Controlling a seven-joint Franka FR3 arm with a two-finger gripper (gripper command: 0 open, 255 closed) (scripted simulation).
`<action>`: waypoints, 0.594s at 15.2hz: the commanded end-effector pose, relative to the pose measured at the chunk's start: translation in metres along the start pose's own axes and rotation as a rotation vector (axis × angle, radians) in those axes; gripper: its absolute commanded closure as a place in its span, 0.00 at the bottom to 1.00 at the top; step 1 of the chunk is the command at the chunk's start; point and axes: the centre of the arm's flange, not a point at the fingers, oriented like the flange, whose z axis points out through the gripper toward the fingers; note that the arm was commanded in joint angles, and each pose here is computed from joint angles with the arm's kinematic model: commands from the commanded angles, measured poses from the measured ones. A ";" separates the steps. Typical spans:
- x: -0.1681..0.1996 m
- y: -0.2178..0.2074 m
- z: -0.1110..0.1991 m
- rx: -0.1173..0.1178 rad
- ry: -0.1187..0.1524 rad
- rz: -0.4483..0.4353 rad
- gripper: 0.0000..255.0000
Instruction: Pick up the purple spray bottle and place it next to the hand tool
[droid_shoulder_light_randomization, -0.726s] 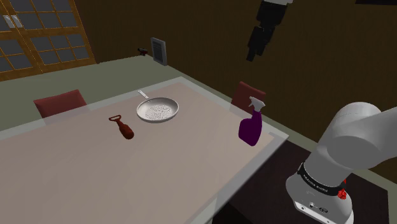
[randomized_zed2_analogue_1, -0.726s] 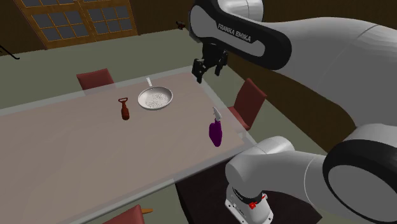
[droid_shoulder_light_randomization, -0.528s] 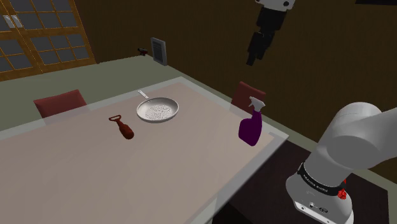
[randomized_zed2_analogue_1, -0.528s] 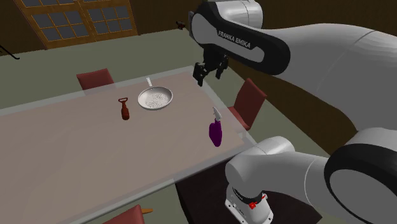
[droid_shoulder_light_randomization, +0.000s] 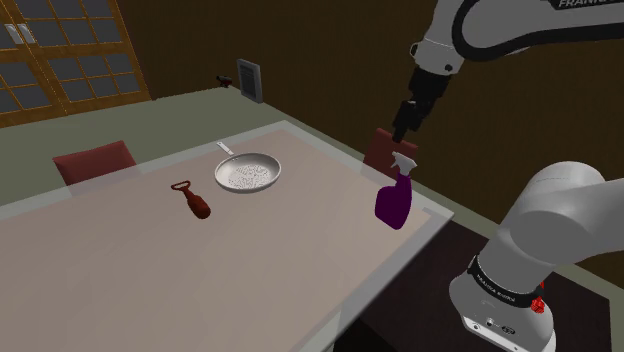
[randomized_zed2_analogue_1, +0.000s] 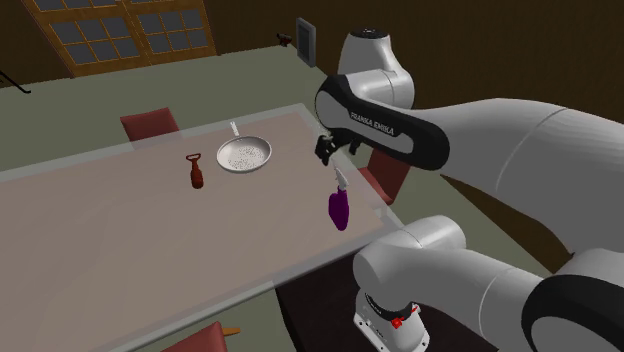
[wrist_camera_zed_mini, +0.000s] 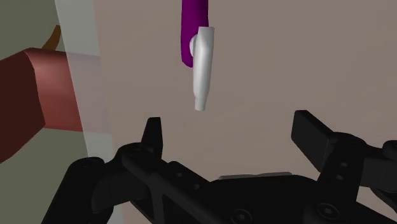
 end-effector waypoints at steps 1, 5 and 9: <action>-0.011 0.006 0.025 -0.005 0.003 0.027 0.00; -0.018 0.010 0.050 -0.008 0.005 0.043 0.00; -0.018 0.010 0.072 -0.008 0.005 0.043 0.00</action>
